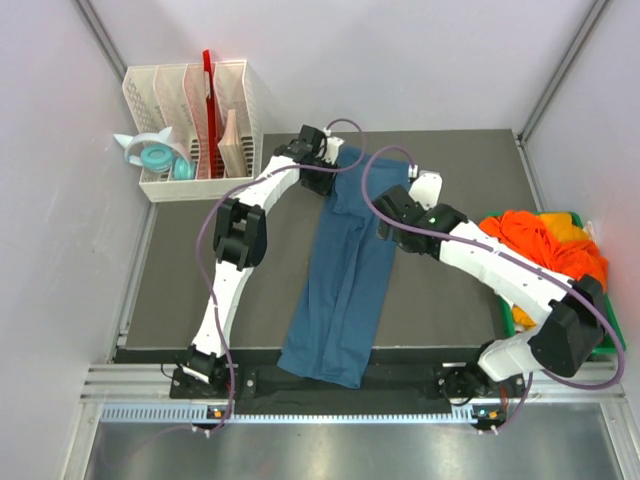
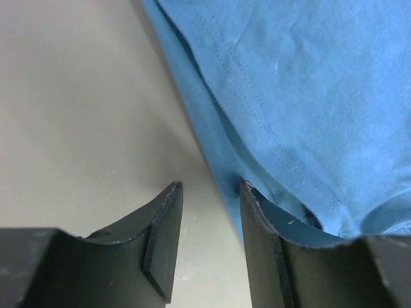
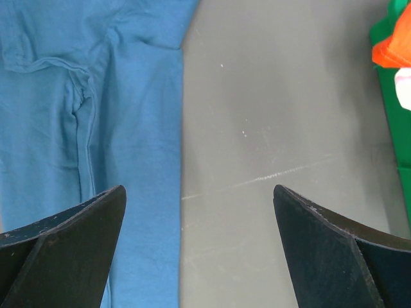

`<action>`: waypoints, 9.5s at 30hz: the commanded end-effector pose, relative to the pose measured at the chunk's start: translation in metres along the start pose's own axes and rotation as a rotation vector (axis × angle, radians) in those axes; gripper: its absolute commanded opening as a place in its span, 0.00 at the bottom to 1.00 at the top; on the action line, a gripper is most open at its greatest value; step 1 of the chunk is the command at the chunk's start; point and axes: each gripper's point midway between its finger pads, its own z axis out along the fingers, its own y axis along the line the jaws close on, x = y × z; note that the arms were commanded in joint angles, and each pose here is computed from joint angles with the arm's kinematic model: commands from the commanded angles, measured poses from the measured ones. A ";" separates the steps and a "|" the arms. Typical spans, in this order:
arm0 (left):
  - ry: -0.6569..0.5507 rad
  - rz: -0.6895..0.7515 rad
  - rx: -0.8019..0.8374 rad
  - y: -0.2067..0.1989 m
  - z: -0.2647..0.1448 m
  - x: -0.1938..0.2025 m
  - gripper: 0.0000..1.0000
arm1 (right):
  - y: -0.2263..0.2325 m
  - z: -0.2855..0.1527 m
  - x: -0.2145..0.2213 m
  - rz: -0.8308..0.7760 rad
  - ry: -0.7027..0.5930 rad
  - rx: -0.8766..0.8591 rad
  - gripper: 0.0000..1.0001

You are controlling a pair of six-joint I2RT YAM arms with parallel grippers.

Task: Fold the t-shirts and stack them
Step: Fold the tshirt

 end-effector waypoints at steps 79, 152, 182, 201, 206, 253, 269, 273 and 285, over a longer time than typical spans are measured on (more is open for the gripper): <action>0.020 -0.218 0.025 -0.030 -0.266 0.165 0.79 | 0.143 -0.040 0.166 -0.167 0.174 -0.352 0.57; 0.018 -0.237 0.019 -0.031 -0.263 0.171 0.80 | 0.195 -0.109 0.163 -0.104 0.089 -0.558 0.63; 0.023 -0.244 -0.008 -0.026 -0.261 0.173 0.79 | 0.209 0.037 0.122 -0.196 0.148 -0.358 0.00; 0.019 -0.246 -0.005 -0.026 -0.259 0.173 0.79 | 0.278 0.011 0.128 -0.174 0.203 -0.728 0.00; 0.023 -0.245 -0.008 -0.025 -0.259 0.175 0.79 | 0.286 0.014 0.149 -0.201 0.276 -0.777 0.00; 0.023 -0.248 -0.006 -0.025 -0.257 0.176 0.79 | 0.241 -0.025 0.238 -0.364 0.333 -0.718 0.00; 0.020 -0.246 0.011 -0.028 -0.257 0.174 0.80 | 0.167 -0.030 0.106 -0.164 0.043 -0.483 0.54; 0.023 -0.250 0.021 -0.028 -0.255 0.172 0.80 | 0.142 -0.012 0.093 -0.158 0.028 -0.399 0.55; 0.024 -0.250 0.015 -0.028 -0.257 0.173 0.80 | 0.127 0.074 0.119 -0.178 0.116 -0.249 0.55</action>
